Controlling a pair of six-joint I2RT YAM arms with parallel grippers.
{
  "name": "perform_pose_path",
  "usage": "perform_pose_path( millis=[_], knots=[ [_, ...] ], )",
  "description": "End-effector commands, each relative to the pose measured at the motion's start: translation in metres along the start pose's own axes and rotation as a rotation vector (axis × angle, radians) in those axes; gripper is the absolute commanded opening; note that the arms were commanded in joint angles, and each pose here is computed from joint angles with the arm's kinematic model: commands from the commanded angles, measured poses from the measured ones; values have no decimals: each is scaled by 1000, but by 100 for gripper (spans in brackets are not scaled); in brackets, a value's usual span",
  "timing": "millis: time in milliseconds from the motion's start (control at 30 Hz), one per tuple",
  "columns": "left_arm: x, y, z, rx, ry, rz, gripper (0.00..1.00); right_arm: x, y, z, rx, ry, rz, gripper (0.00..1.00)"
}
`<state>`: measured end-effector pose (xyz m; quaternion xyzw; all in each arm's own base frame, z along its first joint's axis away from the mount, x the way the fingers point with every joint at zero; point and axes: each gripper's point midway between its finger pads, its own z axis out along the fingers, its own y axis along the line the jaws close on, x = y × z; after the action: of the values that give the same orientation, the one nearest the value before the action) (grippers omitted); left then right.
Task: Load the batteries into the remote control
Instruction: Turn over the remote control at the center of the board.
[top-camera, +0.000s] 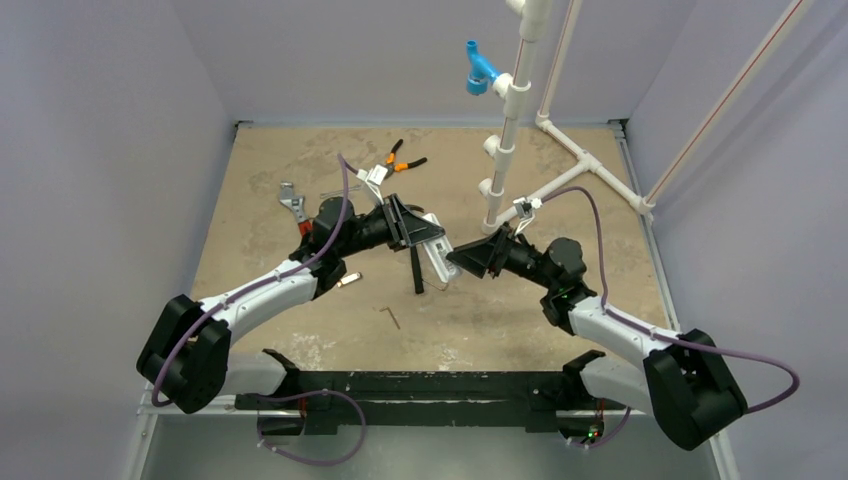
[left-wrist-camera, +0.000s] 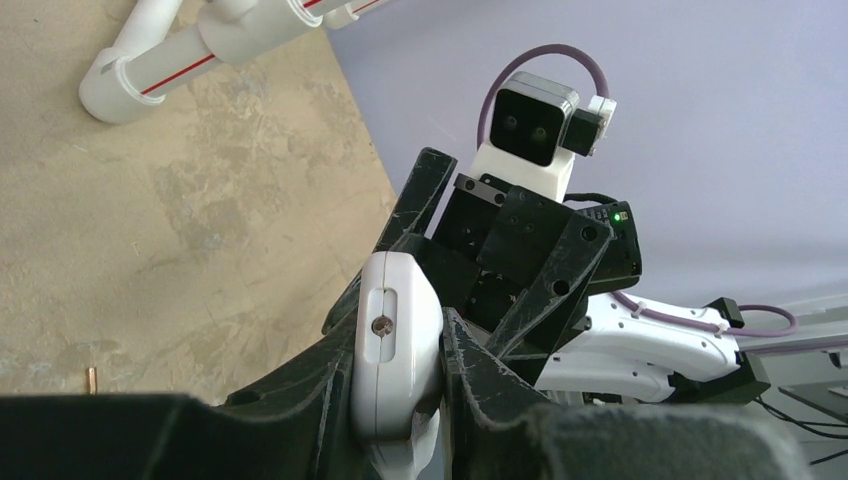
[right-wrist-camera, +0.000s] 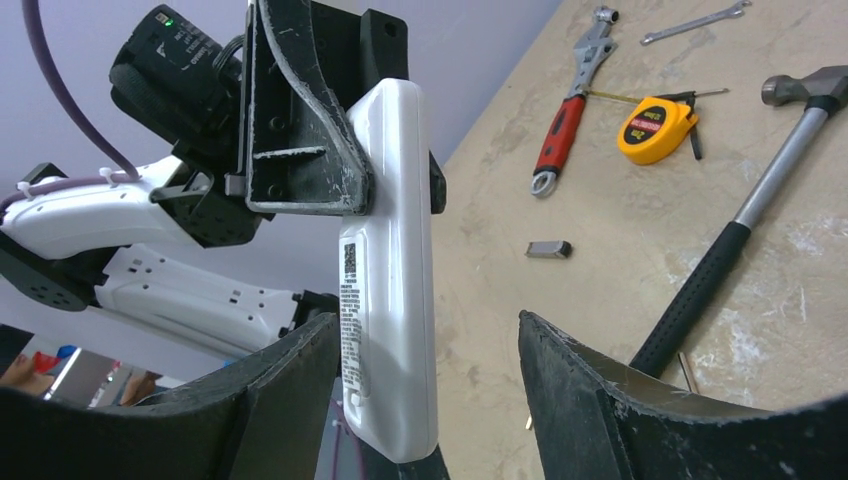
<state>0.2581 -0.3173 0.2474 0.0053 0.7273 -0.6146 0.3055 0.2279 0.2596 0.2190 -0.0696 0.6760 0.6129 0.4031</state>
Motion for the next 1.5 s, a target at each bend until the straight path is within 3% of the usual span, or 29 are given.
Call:
perform_pose_path(
  millis=[0, 833, 1100, 1300, 1467],
  knots=[
    [-17, -45, 0, 143, -35, 110, 0, -11, 21, 2, -81, -20, -32, 64],
    [-23, -51, 4, 168, -47, 137, 0, 2, 41, 13, -258, 86, 108, 41],
    [-23, -49, 5, 154, -42, 137, 0, 3, 42, 13, -262, 89, 97, 21],
    [-23, -46, 5, 132, -38, 136, 16, 3, 43, 13, -265, 103, 56, 1],
    [-23, -46, 4, 115, -31, 148, 33, -2, 49, 13, -262, 99, -4, 0]
  ],
)
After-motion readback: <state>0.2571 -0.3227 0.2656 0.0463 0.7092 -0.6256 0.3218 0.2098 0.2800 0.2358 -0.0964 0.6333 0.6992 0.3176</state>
